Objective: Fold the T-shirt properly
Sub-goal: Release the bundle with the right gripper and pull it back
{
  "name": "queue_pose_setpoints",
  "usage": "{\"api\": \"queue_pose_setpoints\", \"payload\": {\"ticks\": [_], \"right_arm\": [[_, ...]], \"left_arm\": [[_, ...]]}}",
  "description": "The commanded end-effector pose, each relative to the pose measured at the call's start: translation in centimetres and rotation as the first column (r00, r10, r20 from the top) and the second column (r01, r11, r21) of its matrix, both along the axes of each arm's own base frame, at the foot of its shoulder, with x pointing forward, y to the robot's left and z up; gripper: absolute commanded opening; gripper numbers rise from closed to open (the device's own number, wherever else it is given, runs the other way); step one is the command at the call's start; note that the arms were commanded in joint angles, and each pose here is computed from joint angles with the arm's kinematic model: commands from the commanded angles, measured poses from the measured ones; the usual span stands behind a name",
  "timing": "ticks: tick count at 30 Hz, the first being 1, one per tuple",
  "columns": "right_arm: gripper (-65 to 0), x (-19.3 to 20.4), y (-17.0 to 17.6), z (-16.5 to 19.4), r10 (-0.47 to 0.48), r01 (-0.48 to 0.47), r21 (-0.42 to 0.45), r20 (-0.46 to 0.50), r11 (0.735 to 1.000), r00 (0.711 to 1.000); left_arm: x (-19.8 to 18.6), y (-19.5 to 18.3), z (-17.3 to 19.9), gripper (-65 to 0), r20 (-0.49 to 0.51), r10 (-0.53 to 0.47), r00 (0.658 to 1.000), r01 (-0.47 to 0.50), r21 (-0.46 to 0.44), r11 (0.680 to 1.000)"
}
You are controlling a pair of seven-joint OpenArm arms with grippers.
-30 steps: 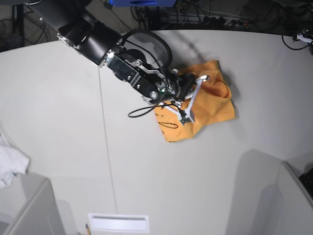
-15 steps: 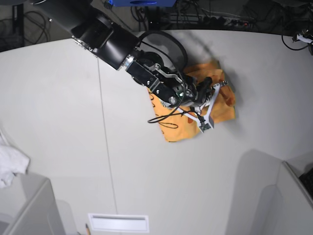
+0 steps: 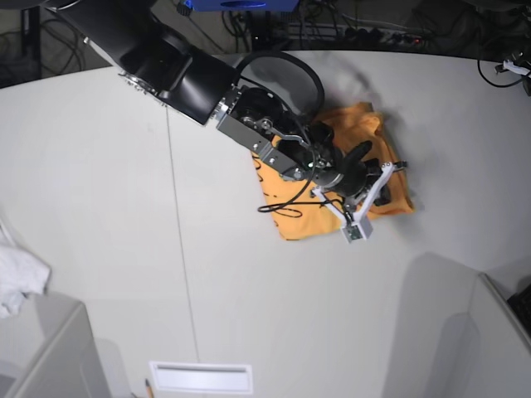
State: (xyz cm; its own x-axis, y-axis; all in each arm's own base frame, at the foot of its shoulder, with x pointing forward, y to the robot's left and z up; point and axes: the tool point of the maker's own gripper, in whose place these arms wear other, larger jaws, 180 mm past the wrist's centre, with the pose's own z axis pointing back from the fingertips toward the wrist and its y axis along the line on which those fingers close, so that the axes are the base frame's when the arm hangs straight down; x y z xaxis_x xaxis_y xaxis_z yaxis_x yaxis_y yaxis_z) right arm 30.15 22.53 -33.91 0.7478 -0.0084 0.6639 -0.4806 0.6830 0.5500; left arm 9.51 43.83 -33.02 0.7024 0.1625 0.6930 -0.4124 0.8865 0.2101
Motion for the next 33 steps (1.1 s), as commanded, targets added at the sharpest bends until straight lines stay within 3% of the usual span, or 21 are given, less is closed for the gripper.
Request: {"api": "queue_pose_setpoints", "payload": {"ticks": [1,4,6,11,18,21,28,33], "right_arm": [[-65.0,0.4,1.6,2.9,0.012,-0.018,0.066,0.081,0.998,0.997],[-65.0,-0.3,2.5,4.0,0.044,-0.056,0.077,0.146,0.995,0.988],[-65.0,-0.2,1.3,3.4,0.114,-0.113,-0.017,0.156,0.993,0.981],[-65.0,-3.7,-1.0,-0.2,0.216,-0.218,-0.133,-0.032,0.967,0.976],[-65.0,-8.1,-1.5,-3.1,0.257,-0.282,-0.145,-0.171,0.948,0.951],[-65.0,-10.2,-1.5,-3.6,0.293,-0.332,-0.148,-0.234,0.932,0.927],[-65.0,-11.3,-0.9,-3.8,0.336,-0.382,-0.219,-0.22,0.898,0.916],[-65.0,-11.7,-0.3,-3.6,0.346,-0.394,-0.212,-0.23,0.894,0.91]], "left_arm": [[0.5,0.6,1.3,-65.0,0.026,-0.012,1.0,0.011,0.034,0.999],[0.6,0.5,1.4,-65.0,0.027,-0.015,1.0,0.014,0.036,0.999],[0.7,0.5,1.4,-65.0,0.029,-0.016,0.999,0.015,0.037,0.999],[1.2,0.6,1.5,-65.0,0.046,-0.014,0.999,0.013,0.035,0.999],[1.4,0.5,1.8,-65.0,0.051,-0.019,0.999,0.017,0.04,0.999],[1.3,0.5,1.6,-65.0,0.05,-0.015,0.999,0.014,0.035,0.999],[1.7,-0.3,1.5,-65.0,0.043,-0.069,0.997,0.068,0.029,0.997],[2.3,-1.5,-0.1,-65.0,-0.055,-0.103,0.993,0.1,-0.047,0.994]]}}
